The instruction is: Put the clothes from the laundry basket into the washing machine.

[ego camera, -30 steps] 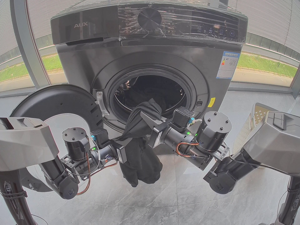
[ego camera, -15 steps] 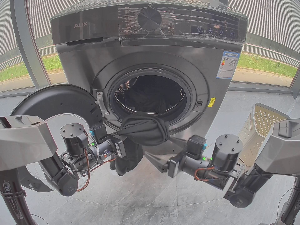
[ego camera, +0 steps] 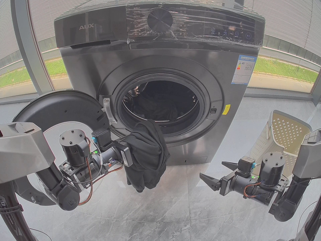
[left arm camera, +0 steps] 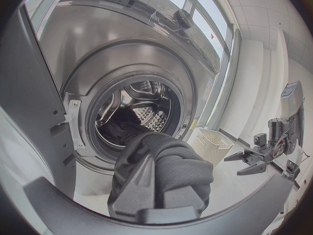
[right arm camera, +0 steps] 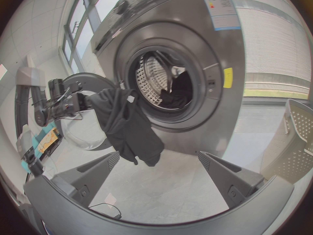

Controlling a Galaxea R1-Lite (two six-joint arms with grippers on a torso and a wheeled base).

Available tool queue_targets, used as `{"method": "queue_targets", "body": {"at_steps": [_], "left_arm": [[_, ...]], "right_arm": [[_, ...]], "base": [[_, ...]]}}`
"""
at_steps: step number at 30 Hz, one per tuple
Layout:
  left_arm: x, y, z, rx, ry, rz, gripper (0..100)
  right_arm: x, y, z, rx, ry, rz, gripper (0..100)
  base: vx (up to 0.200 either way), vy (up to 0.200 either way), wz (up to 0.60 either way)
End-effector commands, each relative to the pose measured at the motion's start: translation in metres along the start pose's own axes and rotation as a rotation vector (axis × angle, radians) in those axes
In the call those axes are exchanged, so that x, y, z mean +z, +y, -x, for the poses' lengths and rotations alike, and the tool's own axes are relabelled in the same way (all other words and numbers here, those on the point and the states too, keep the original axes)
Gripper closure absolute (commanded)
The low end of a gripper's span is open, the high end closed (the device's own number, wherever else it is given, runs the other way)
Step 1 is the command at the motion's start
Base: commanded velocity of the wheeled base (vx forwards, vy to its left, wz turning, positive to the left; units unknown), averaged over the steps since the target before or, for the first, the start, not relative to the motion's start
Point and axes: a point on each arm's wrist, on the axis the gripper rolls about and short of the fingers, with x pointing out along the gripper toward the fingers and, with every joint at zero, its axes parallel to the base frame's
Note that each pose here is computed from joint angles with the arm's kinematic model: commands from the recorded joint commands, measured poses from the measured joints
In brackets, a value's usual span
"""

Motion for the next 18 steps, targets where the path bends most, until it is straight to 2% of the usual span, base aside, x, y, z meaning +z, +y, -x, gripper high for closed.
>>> {"method": "queue_targets", "body": {"at_steps": [1, 3, 8, 15, 18], "left_arm": [[0.013, -0.003, 0.007, -0.007, -0.036, -0.002, 100], [0.015, -0.003, 0.008, -0.005, -0.044, -0.002, 100], [0.015, -0.003, 0.010, -0.003, -0.040, -0.001, 100], [0.008, -0.007, 0.013, -0.012, -0.008, -0.001, 100], [0.008, -0.007, 0.014, -0.012, -0.005, -0.002, 100]], "right_arm": [[0.011, -0.017, 0.007, -0.047, -0.044, -0.035, 0], [0.008, -0.016, 0.006, -0.021, -0.029, -0.050, 0], [0.004, -0.015, 0.003, -0.011, -0.010, -0.041, 0], [0.027, -0.017, 0.000, -0.010, -0.117, -0.035, 0], [0.029, -0.017, -0.002, -0.011, -0.128, -0.039, 0]], "base": [[0.000, 0.000, 0.00], [0.000, 0.000, 0.00], [0.000, 0.000, 0.00], [0.000, 0.000, 0.00], [0.000, 0.000, 0.00]]}}
